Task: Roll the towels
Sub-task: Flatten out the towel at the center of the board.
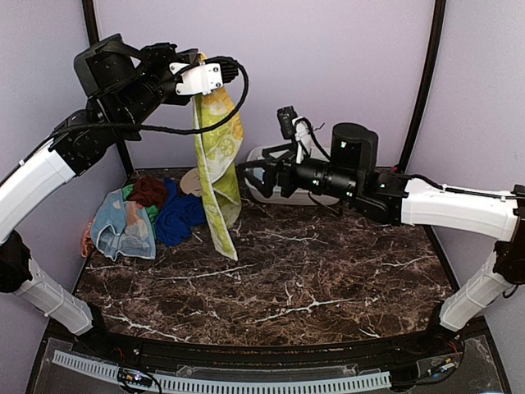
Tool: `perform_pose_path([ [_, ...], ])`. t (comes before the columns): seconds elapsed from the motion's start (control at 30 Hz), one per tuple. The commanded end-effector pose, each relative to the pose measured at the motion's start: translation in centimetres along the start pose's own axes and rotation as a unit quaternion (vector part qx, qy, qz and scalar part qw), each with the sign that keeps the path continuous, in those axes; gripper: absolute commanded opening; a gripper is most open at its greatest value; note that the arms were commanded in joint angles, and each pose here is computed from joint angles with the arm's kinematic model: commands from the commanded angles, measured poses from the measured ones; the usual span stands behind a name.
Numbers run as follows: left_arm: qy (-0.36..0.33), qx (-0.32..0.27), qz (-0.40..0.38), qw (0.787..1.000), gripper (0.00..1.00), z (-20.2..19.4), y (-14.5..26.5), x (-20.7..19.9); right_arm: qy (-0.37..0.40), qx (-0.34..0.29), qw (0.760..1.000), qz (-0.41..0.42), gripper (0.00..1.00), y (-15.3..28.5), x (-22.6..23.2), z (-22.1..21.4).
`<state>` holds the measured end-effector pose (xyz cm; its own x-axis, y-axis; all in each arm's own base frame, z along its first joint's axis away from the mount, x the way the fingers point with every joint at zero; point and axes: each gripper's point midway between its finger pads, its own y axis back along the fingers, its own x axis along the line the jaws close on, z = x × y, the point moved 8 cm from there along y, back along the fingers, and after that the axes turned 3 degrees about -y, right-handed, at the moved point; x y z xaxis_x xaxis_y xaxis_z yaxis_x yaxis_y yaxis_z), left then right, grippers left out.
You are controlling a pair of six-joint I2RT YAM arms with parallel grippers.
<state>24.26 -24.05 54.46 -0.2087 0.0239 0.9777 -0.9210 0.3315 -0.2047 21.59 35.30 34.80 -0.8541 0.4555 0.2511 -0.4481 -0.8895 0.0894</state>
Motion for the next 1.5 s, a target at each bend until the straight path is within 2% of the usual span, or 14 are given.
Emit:
perform_pose_path([
  [0.0, 0.032, 0.009, 0.019, 0.999, 0.00, -1.1, 1.4, 1.6, -0.017, -0.029, 0.996, 0.080, 0.92, -0.9, -1.0, 2.7],
  [0.4, 0.048, 0.005, -0.003, 0.999, 0.00, -1.1, 1.5, 1.0, -0.052, -0.033, 0.986, 0.152, 0.91, -3.8, -0.8, 4.1],
  [0.5, 0.053, 0.006, -0.010, 0.999, 0.00, -1.2, 1.6, 0.8, -0.064, -0.042, 0.985, 0.158, 0.88, -4.5, -0.8, 4.6],
  [0.6, 0.058, 0.005, -0.023, 0.998, 0.00, -1.2, 1.8, 0.4, -0.082, -0.043, 0.983, 0.161, 0.80, -5.6, -0.9, 5.0],
  [0.67, 0.060, 0.004, -0.032, 0.998, 0.00, -1.2, 1.9, 0.2, -0.089, -0.041, 0.981, 0.166, 0.69, -6.2, -0.9, 5.1],
  [0.73, 0.064, 0.003, -0.040, 0.997, 0.00, -1.3, 2.1, 0.0, -0.095, -0.035, 0.981, 0.166, 0.47, -6.6, -1.0, 5.0],
  [0.77, 0.068, 0.001, -0.052, 0.996, 0.00, -1.4, 2.4, -0.4, -0.098, -0.016, 0.986, 0.135, 0.00, -6.2, -1.6, 4.7],
  [0.9, 0.081, 0.004, -0.067, 0.994, 0.00, -1.6, 2.1, -1.2, -0.081, -0.018, 0.993, 0.087, 0.00, -3.3, -2.9, 5.3],
  [1.07, 0.111, 0.010, -0.094, 0.989, 0.00, -1.4, 0.2, -3.3, -0.032, -0.024, 0.999, -0.022, 0.00, 2.8, -5.3, 7.6],
  [1.27, 0.131, -0.010, -0.095, 0.987, 0.00, 1.8, -4.3, -5.2, 0.020, -0.032, 0.990, -0.137, 0.00, 10.2, -6.5, 11.1],
  [1.47, 0.180, -0.038, -0.011, 0.983, 0.00, 5.1, -8.5, -1.3, 0.049, -0.041, 0.982, -0.177, 0.00, 15.9, -4.5, 13.7],
])
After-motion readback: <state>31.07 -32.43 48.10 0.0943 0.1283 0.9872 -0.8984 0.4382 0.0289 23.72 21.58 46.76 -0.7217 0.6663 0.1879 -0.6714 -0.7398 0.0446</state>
